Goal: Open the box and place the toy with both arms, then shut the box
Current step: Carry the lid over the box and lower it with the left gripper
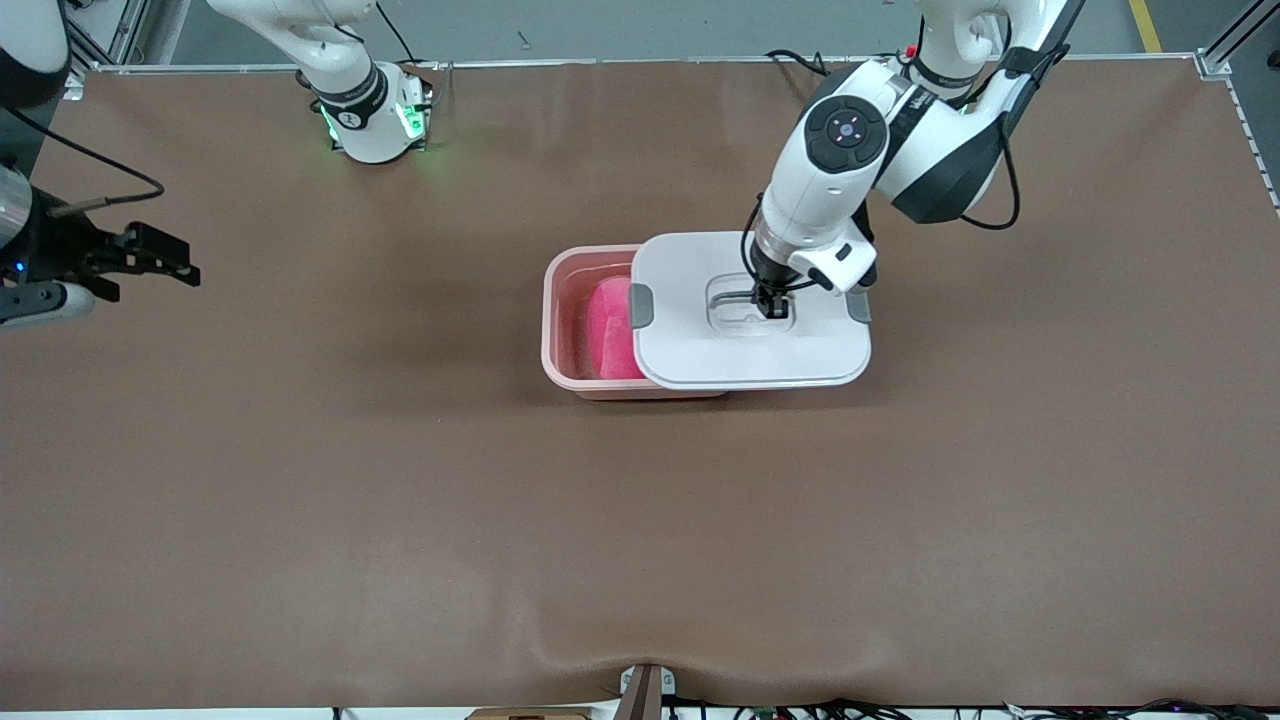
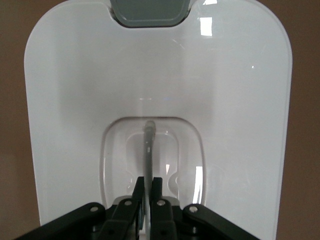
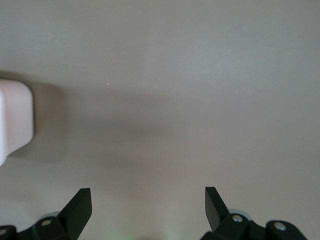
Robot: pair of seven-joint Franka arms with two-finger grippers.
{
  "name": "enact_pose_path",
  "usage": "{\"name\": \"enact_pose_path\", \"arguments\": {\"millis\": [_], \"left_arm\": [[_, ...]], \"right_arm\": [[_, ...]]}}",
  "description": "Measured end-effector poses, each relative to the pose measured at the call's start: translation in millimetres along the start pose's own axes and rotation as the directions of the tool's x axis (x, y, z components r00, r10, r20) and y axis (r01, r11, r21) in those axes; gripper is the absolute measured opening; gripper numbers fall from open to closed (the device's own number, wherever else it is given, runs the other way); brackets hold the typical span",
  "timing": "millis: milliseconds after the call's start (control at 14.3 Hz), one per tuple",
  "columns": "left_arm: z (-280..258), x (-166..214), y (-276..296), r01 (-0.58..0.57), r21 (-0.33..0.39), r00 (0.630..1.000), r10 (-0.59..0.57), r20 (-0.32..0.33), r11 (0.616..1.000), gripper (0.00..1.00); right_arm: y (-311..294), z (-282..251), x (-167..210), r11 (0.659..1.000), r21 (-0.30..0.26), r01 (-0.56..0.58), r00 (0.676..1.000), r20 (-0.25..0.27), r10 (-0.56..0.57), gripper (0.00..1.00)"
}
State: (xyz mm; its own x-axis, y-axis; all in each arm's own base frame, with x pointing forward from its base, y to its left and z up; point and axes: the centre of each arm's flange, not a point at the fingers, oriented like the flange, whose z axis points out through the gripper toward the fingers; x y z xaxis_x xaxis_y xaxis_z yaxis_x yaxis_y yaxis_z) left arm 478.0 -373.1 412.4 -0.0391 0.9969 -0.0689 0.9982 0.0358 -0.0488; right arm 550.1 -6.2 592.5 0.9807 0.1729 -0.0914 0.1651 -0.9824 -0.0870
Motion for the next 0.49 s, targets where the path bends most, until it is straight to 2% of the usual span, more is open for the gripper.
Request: {"name": "enact_pose_path", "arguments": {"millis": [209, 488], "left_arm": [[5.6, -17.0, -4.0, 0.02, -0.018, 1.0, -0.021, -0.02, 1.0, 0.07], [12.6, -41.7, -10.0, 0.044, -0.013, 0.999, -0.044, -0.012, 0.999, 0.07]], "right_arm": [[-30.3, -12.6, -11.2, 0.999, -0.004, -0.036, 0.999, 0.01, 0.036, 1.0], [-39.9, -24.5, -14.3, 0.997, -0.019, -0.073, 0.997, -0.012, 0.073, 1.0]]}}
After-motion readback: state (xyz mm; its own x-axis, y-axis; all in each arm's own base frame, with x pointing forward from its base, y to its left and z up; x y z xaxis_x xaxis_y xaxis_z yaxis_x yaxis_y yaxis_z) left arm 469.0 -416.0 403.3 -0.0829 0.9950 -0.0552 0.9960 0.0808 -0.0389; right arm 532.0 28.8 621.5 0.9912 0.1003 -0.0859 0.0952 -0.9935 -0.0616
